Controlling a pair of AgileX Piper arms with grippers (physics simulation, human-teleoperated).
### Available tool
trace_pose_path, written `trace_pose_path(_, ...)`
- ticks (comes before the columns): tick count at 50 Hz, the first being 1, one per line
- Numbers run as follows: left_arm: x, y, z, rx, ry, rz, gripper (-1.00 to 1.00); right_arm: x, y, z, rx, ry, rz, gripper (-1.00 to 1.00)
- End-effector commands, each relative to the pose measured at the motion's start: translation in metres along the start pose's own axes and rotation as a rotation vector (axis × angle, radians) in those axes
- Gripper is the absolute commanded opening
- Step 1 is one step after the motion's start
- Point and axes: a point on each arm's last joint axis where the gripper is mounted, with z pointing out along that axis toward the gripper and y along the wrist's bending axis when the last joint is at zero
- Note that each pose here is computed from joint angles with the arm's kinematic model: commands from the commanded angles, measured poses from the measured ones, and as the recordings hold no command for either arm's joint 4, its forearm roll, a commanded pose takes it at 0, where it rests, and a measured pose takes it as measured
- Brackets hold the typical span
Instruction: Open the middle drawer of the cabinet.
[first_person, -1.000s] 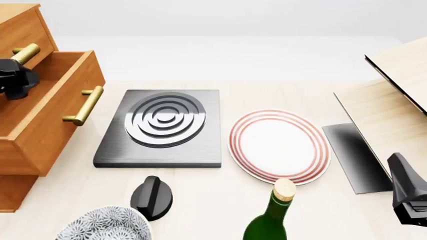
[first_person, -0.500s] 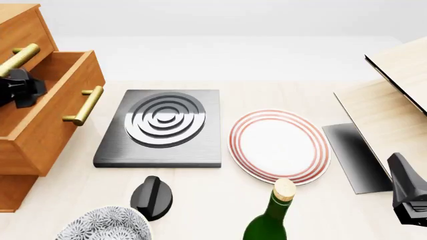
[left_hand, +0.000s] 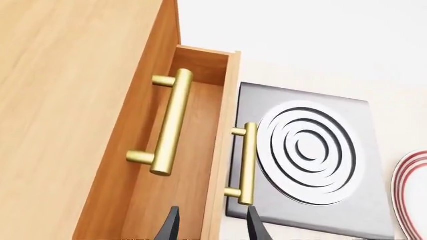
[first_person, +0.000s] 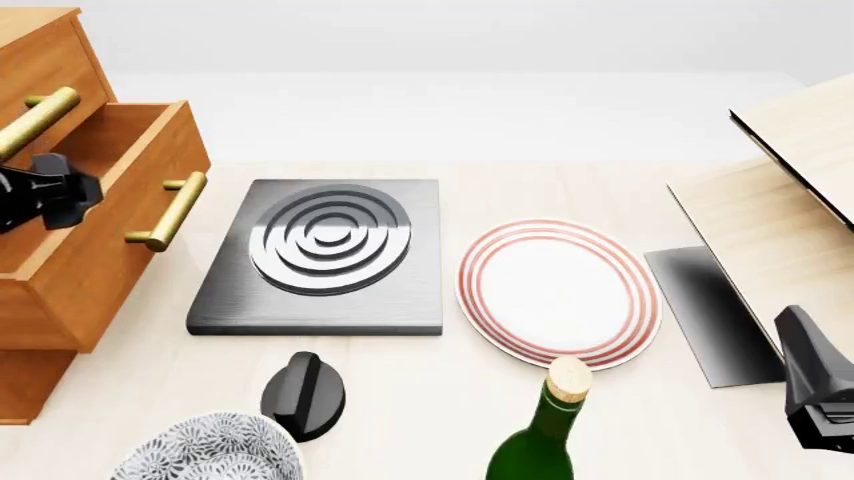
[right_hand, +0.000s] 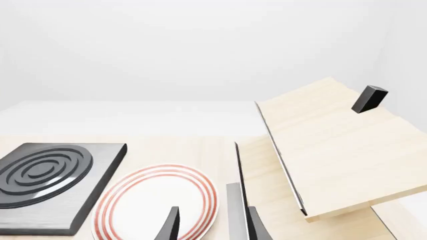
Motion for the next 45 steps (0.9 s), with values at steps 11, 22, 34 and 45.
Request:
trace_pose_path(11,0.008,0.0,0.009,0.001,0.032,-0.007,1.0,0.0,0.0,0.0,0.002,-0.003,0.0,1.0)
trace_pose_path(22,0.014,-0.004,0.015,0.017,0.058,-0.009,1.0,0.0,0.0,0.0,0.002,-0.003,0.0,1.0)
trace_pose_path(34,0.019,-0.009,0.018,0.034,0.078,-0.006,1.0,0.0,0.0,0.0,0.001,-0.003,0.0,1.0)
trace_pose_path(45,0.021,-0.014,0.021,0.052,0.091,-0.002,1.0,0.0,0.0,0.0,0.002,-0.003,0.0,1.0)
